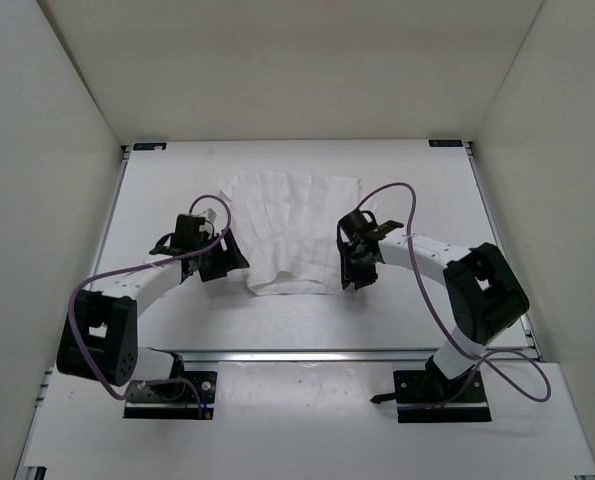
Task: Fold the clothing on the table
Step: Flatten the skirt out
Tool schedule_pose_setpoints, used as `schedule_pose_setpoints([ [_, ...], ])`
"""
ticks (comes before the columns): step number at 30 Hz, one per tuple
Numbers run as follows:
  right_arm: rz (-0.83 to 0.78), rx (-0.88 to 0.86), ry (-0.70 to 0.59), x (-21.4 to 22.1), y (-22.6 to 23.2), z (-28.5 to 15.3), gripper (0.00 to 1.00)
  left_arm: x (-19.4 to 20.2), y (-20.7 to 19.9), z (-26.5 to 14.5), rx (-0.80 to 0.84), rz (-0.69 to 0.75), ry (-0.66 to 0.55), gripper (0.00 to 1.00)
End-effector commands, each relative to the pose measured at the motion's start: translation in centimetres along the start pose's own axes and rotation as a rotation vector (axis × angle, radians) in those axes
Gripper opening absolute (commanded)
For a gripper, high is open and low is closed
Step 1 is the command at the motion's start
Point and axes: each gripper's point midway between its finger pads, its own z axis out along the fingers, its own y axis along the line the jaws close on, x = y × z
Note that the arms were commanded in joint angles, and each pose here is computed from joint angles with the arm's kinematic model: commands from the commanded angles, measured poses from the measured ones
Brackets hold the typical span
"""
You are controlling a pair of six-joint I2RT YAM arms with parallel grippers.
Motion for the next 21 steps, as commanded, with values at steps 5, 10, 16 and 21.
schedule_pose_setpoints([
  [5, 0.034, 0.095, -0.009, 0.0, -0.9, 0.7, 0.32, -0.3, -0.9, -0.2, 0.057, 0.011, -0.025, 0.81],
  [10, 0.036, 0.146, -0.002, 0.4, -2.2, 0.6, 0.34, -0.1, -1.1, -0.2, 0.074, 0.013, -0.019, 0.81],
  [16, 0.060, 0.130, -0.044, 0.7, -2.7, 0.0, 0.32, 0.1, -1.0, 0.0, 0.077, 0.006, -0.022, 0.82],
  [21, 0.068, 0.102, -0.118, -0.3, -2.3, -1.7, 0.28, 0.5, -1.0, 0.0, 0.079, 0.014, -0.011, 0.82],
])
